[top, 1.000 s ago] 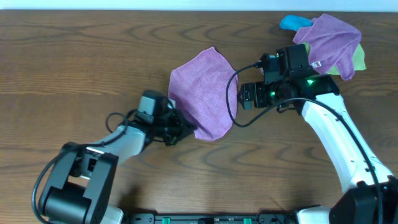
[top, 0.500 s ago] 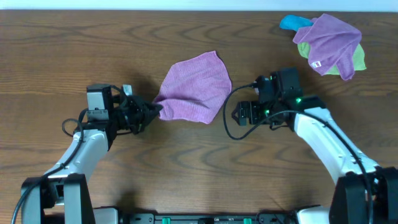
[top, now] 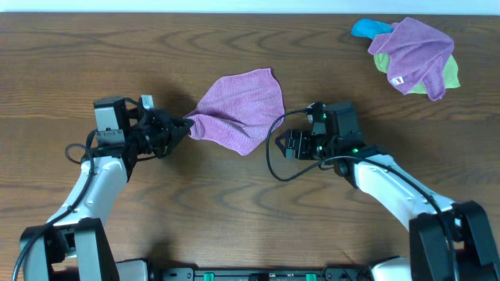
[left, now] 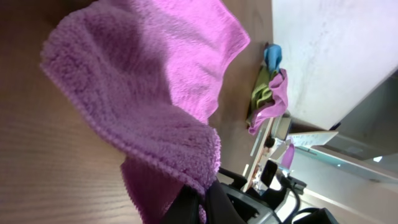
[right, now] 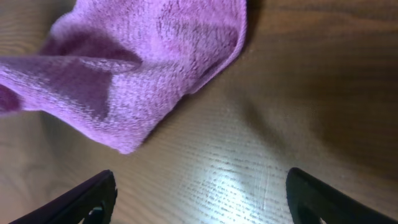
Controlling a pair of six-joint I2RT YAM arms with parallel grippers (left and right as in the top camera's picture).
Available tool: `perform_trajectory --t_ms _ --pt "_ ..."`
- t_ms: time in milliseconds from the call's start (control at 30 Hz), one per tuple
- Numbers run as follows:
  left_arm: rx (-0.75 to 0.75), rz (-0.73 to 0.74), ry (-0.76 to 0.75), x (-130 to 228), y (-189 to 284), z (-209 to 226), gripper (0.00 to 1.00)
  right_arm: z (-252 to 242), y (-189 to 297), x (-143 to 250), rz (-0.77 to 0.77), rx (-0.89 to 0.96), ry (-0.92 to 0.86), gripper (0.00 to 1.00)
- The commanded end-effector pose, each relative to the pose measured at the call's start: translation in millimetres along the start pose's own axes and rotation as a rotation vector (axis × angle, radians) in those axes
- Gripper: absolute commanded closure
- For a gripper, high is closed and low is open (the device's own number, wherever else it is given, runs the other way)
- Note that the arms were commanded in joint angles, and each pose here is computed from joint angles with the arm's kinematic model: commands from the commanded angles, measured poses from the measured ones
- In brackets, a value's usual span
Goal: Fold the cloth
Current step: 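Release the right gripper and regrasp the towel's right corner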
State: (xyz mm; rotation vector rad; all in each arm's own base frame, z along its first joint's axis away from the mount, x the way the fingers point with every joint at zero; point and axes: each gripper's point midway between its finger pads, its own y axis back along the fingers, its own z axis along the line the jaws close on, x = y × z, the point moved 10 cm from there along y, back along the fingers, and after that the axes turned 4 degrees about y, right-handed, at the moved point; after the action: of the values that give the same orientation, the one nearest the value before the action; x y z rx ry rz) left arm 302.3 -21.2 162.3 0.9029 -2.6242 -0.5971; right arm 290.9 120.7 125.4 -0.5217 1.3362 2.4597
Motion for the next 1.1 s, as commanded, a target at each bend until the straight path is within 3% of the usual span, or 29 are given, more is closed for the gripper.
perform_trajectory --t_ms 0,133,400,667,967,1067 --pt "0.015 -0.013 -0.035 -4 3 -9 0.94 -8 -14 4 -0.001 0.057 -0.065 0.20" --pt "0.015 -0.012 -0.035 -4 3 -9 0.94 -16 -32 4 -0.009 0.053 -0.125 0.30" --pt "0.015 -0.012 -0.032 -4 3 -9 0.94 -28 -62 9 -0.016 0.042 -0.206 0.34" --pt "0.015 -0.012 -0.032 -4 3 -9 0.94 -32 -74 6 -0.067 0.032 -0.226 0.47" --pt "0.021 -0.002 -0.031 -3 3 -9 0.94 -40 -91 7 -0.104 0.018 -0.258 0.51" --pt "0.021 -0.002 -0.031 -3 3 -9 0.94 -42 -95 7 -0.116 0.019 -0.268 0.57"
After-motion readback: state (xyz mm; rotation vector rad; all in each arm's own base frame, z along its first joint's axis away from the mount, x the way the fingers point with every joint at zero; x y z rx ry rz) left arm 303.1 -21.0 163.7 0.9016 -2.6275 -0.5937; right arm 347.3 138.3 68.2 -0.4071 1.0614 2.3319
